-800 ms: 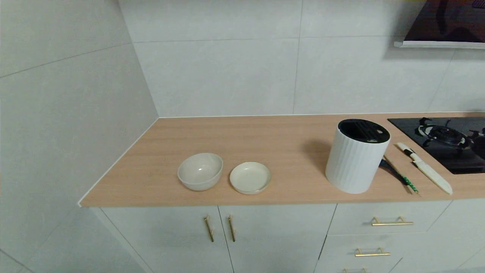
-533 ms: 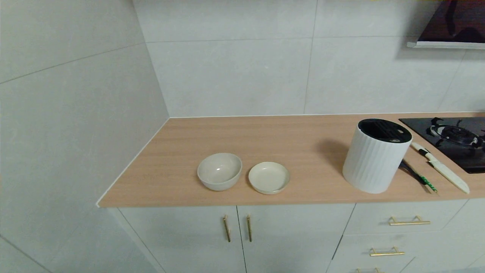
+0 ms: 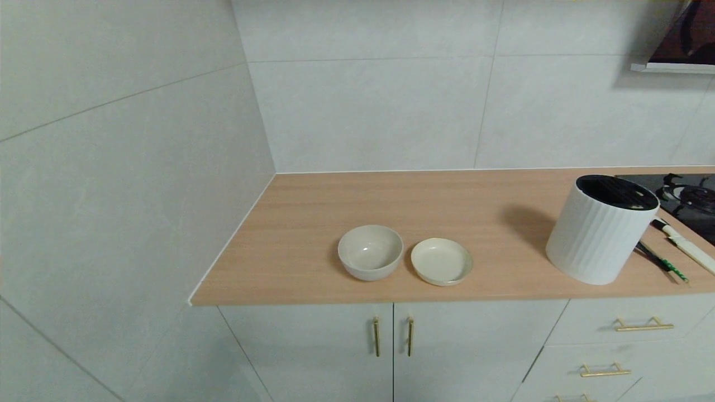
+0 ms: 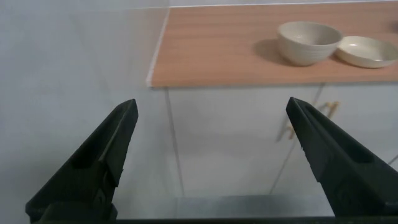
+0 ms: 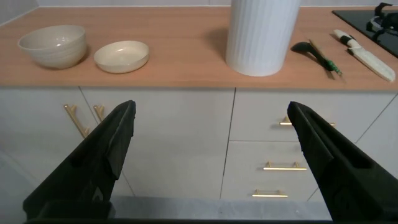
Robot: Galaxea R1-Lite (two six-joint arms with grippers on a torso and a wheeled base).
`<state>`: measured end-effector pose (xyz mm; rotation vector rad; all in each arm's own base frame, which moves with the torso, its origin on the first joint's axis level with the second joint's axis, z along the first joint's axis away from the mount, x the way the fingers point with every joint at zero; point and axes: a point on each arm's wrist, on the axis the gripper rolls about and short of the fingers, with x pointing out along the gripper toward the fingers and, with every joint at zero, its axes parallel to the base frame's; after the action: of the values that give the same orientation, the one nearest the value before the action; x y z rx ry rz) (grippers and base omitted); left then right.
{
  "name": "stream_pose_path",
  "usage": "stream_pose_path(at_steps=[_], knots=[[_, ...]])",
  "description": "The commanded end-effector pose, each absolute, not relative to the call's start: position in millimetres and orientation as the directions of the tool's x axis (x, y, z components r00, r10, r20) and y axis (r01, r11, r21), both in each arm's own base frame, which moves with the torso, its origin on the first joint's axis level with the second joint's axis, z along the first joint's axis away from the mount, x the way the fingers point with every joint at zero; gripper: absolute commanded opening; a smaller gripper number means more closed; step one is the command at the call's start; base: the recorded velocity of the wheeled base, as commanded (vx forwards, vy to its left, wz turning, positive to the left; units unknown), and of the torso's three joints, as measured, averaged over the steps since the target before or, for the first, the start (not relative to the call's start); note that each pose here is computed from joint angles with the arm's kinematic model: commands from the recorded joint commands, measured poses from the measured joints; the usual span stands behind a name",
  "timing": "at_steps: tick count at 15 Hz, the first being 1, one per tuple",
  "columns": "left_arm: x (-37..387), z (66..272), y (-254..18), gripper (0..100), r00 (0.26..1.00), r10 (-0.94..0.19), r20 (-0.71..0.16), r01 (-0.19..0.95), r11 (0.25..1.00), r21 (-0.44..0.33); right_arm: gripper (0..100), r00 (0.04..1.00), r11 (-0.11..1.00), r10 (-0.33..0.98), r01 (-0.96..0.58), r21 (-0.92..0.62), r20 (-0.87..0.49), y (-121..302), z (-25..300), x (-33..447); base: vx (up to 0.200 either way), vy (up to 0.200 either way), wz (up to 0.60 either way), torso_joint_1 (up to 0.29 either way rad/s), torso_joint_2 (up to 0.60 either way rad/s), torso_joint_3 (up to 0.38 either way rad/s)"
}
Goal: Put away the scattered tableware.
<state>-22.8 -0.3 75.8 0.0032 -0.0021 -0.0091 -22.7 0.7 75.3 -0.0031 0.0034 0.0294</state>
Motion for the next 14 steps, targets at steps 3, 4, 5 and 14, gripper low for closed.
stream_pose_path(at_steps=[3,4,5,14], knots=[[-22.8,75.6,-0.3,100,1.000,-0.009,0.002,0.009,1.000,0.003,100,1.000,1.000,0.029,-0.029,-0.003,-0.003,0.7,75.4,-22.7,0.000,0.000,0.00,0.000,0.00,0.000],[-22.8,75.6,-0.3,100,1.000,-0.009,0.002,0.009,1.000,0.003,100,1.000,1.000,0.029,-0.029,-0.003,-0.003,0.7,75.4,-22.7,0.000,0.000,0.00,0.000,0.00,0.000],[-22.8,75.6,-0.3,100,1.000,-0.009,0.002,0.009,1.000,0.003,100,1.000,1.000,0.029,-0.029,-0.003,-0.003,0.7,75.4,-22.7,0.000,0.000,0.00,0.000,0.00,0.000],[-22.8,75.6,-0.3,100,1.000,-0.009,0.002,0.009,1.000,0.003,100,1.000,1.000,0.031,-0.031,-0.003,-0.003,0.8,75.4,-22.7,0.000,0.000,0.00,0.000,0.00,0.000]])
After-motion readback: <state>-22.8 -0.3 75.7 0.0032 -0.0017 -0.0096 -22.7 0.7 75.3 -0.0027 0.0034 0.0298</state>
